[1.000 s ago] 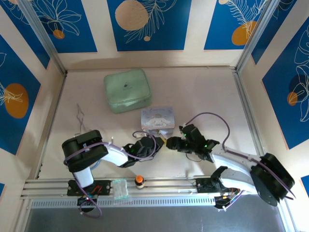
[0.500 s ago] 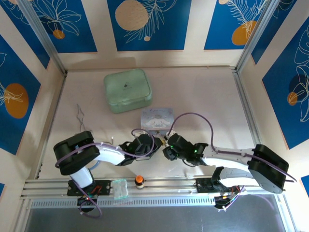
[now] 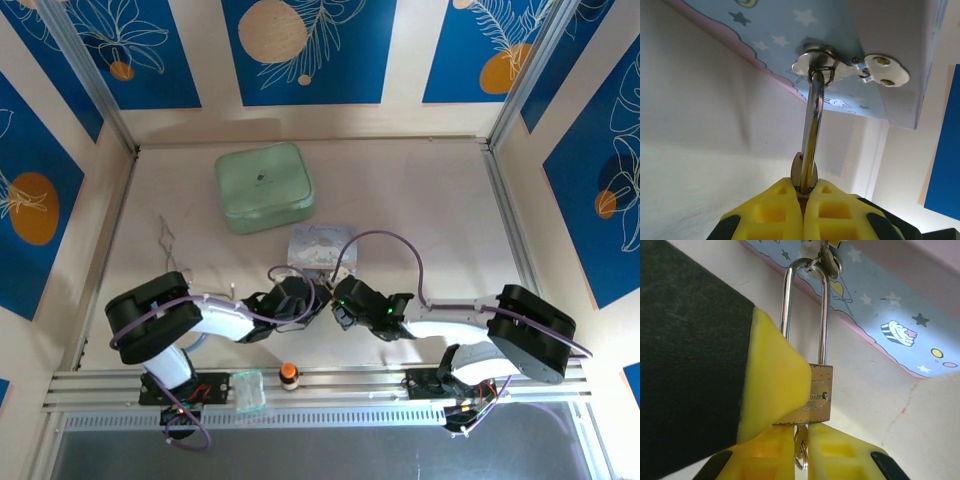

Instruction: Unlock a padlock with a key

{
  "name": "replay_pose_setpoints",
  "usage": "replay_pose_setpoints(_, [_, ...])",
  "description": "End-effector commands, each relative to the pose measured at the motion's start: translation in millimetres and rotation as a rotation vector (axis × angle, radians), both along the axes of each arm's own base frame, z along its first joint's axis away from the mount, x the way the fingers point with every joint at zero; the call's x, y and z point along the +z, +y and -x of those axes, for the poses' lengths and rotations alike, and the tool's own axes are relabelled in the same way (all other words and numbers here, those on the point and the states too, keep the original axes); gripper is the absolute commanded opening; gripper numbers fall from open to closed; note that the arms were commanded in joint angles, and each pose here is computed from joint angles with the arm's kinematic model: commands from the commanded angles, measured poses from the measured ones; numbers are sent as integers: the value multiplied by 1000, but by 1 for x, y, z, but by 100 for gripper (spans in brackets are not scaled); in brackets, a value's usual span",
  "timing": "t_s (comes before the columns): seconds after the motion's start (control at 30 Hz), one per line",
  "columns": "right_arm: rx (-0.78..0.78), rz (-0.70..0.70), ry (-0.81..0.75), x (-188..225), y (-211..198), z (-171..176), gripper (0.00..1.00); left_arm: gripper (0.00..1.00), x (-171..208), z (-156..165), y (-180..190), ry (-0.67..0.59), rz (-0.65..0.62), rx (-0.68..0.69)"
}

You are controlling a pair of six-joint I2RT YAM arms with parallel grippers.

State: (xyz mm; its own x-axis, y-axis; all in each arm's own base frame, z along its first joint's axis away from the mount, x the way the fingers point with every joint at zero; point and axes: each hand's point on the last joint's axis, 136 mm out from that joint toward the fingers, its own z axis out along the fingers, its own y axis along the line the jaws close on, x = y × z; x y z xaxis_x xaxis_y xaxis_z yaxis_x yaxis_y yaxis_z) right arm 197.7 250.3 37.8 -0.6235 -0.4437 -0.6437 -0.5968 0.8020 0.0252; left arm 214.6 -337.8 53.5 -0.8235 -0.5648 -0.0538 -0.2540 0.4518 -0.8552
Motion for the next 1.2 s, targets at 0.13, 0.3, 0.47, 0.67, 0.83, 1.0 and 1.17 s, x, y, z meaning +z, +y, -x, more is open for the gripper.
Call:
replay_pose_setpoints(0.13, [10,-262,124,17,2,-7,10,0,-5,16,4,22,-15,-60])
replay_pose_setpoints(0.3, [-36,-294,228,7,-10,-7,12,0,-7,17,7,26,4,-50])
replay_pose_setpoints(0.47, [-58,-336,300,3,-12,-5,23,0,-10,18,6,33,15,-51])
replay_pose_setpoints(0.67, [-149,-335,340,-3,-25,-9,31,0,-16,18,11,41,18,-36])
replay_pose_setpoints(0.83, [-168,-316,353,-6,-29,-9,31,0,-15,18,13,39,9,-32])
replay_pose_setpoints(1.0, [-185,-397,369,4,-24,-7,41,0,-17,19,18,31,-54,-38])
replay_pose_setpoints(1.17, [-220,-437,385,18,-23,-7,49,0,-22,19,23,30,-108,-47])
